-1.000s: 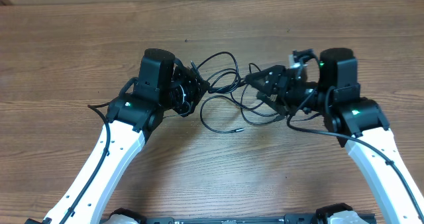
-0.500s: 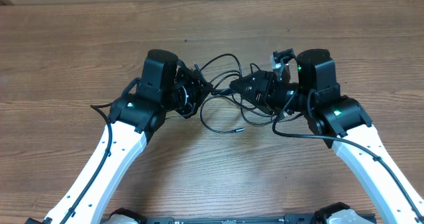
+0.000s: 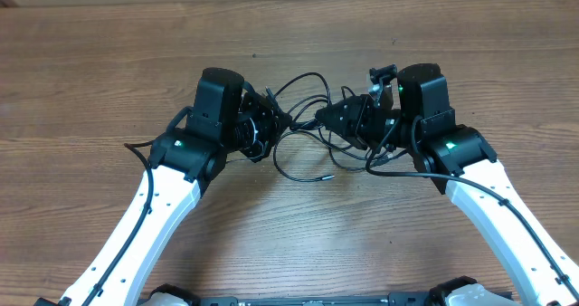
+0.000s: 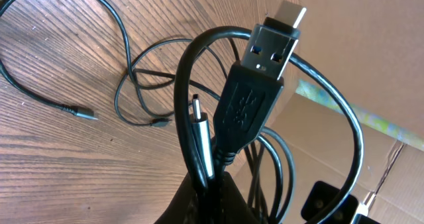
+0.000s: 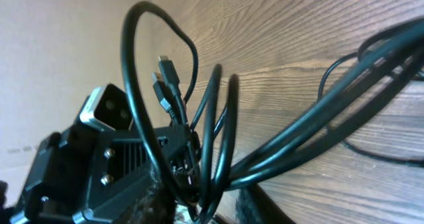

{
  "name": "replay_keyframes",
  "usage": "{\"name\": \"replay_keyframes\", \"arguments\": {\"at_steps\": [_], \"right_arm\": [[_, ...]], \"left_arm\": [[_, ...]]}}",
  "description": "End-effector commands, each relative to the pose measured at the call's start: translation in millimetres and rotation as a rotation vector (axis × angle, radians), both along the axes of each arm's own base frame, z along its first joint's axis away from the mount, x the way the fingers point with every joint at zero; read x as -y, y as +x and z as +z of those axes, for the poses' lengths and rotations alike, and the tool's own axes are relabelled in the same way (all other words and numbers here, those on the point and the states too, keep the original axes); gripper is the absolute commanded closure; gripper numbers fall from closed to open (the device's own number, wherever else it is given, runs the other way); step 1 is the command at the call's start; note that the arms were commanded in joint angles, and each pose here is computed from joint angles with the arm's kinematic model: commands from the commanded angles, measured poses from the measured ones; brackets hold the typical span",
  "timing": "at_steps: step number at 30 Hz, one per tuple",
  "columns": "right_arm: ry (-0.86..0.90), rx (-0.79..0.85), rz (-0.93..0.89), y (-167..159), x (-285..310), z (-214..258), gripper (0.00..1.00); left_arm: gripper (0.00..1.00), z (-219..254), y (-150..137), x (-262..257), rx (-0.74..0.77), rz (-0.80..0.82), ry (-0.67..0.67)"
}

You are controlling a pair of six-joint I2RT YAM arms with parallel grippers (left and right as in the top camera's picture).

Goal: Untangle cables

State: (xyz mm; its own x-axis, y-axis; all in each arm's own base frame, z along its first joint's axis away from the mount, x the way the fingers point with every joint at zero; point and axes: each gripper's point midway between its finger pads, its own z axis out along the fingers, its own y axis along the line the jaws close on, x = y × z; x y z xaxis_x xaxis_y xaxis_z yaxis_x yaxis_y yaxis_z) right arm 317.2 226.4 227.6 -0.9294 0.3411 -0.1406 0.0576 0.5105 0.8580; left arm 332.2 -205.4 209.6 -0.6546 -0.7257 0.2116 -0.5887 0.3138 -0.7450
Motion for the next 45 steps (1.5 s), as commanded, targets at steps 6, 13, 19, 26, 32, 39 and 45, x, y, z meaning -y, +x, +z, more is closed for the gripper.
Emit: {"name": "replay_keyframes", "arguments": {"at_steps": [6,13,19,26,32,39,45], "right_arm": [[0.012,0.041,0.010,3,-4,12,0.83],[0.012,0.041,0.010,3,-4,12,0.88],[0.011,0.042,0.010,3,-3,12,0.88],[0.017,0.056,0.009,5,-4,15,0.88],[0.017,0.055,0.010,5,-4,15,0.91],[0.016,0.056,0.010,5,-4,14,0.96],[0.020,0.066,0.003,8,-2,16,0.96]], "left_arm": [[0.95,6,-1,5,0.002,-0.011,-0.016],[0.96,6,-1,5,0.002,-0.011,-0.016],[0.95,7,-2,7,0.000,-0.018,-0.021],[0.95,6,-9,18,0.003,-0.048,-0.014],[0.95,6,-10,19,0.003,-0.053,-0.014],[0.91,5,-7,16,0.009,-0.036,0.001],[0.22,4,-3,11,0.106,-0.098,0.092]]}}
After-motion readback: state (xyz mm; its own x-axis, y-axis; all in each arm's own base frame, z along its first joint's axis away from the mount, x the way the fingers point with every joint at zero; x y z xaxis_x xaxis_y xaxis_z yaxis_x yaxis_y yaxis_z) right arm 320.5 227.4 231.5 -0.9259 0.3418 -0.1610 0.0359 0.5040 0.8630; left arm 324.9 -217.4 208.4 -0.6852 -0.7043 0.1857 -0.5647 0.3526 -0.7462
